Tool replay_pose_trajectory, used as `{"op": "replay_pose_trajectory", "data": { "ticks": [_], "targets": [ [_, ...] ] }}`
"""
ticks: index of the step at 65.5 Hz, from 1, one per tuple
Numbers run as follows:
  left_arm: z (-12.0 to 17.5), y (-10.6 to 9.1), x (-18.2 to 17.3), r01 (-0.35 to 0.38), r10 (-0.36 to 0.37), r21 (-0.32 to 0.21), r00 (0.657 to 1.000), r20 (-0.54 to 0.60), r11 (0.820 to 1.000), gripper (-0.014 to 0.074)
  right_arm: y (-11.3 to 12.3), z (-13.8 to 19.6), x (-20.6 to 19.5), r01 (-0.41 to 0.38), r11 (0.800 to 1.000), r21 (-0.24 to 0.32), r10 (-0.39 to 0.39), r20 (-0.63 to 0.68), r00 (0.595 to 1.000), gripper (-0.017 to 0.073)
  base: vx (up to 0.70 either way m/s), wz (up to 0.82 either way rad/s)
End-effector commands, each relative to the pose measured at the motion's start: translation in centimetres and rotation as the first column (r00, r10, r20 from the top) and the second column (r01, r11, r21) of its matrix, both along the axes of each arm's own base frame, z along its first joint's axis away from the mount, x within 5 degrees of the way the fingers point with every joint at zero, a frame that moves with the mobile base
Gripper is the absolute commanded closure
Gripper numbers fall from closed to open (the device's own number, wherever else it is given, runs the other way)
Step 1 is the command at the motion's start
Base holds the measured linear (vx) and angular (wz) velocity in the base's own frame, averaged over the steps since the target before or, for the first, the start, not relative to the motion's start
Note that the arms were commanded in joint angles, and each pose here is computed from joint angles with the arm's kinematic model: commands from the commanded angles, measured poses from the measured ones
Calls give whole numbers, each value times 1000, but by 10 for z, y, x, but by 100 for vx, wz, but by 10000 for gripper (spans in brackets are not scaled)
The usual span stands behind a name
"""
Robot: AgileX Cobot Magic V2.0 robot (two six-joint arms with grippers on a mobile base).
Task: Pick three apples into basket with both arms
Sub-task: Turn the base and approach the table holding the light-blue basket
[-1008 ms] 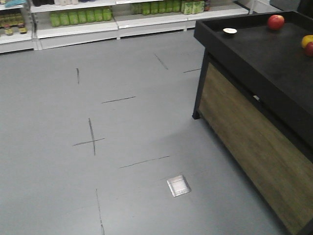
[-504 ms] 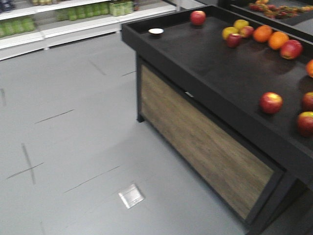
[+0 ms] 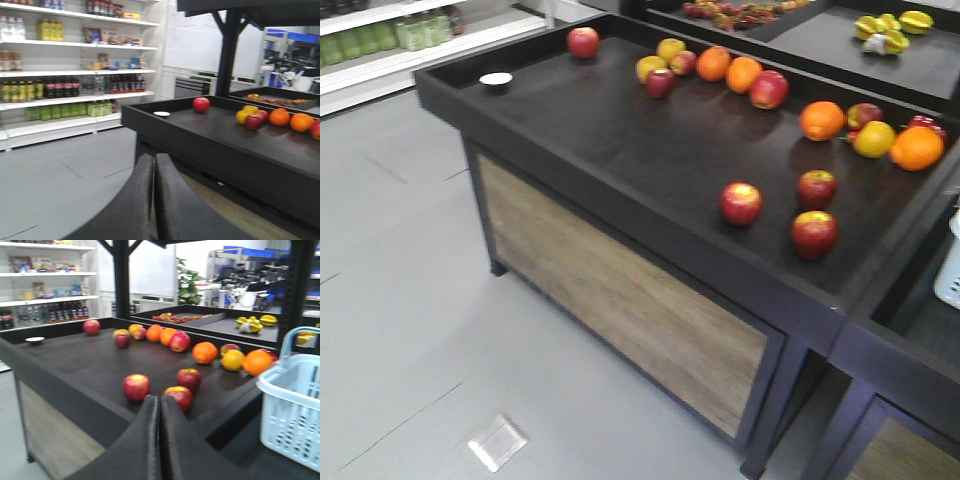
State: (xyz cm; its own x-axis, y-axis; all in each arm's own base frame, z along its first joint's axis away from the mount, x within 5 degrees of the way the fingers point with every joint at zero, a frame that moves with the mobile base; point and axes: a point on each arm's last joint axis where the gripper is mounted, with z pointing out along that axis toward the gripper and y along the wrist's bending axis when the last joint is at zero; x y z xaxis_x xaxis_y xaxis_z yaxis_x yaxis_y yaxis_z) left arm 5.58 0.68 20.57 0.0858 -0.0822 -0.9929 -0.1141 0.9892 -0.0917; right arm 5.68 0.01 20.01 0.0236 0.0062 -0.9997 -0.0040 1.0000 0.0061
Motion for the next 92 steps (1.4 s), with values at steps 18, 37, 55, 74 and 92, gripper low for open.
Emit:
{"op": "replay_pose_trajectory", "data": {
  "ticks": [18, 37, 55, 74, 92],
  "targets": [
    [-1, 0, -1, 5, -4, -7, 998, 63, 1000, 600, 0, 2, -1, 3, 1000, -15, -2, 69, 998, 564, 8, -45],
    [-1, 0, -1, 5, -4, -7, 998, 63, 1000, 600, 0, 2, -1, 3, 1000, -15, -2, 69, 998, 564, 7, -44],
    [-1, 0, -1, 5, -4, -7, 998, 63, 1000, 600, 0, 2, -1, 3, 1000, -15, -2, 69, 998, 564, 6, -28],
    [-1, 0, -1, 5, -4, -7, 998, 63, 1000, 600, 0, 2, -1, 3, 1000, -15, -2, 69, 998, 564, 4, -13],
    [-1, 0, -1, 5, -4, -7, 998, 63, 1000, 600, 0, 2, -1, 3, 1000, -15, -2, 69, 998, 564, 7, -6]
  ]
}}
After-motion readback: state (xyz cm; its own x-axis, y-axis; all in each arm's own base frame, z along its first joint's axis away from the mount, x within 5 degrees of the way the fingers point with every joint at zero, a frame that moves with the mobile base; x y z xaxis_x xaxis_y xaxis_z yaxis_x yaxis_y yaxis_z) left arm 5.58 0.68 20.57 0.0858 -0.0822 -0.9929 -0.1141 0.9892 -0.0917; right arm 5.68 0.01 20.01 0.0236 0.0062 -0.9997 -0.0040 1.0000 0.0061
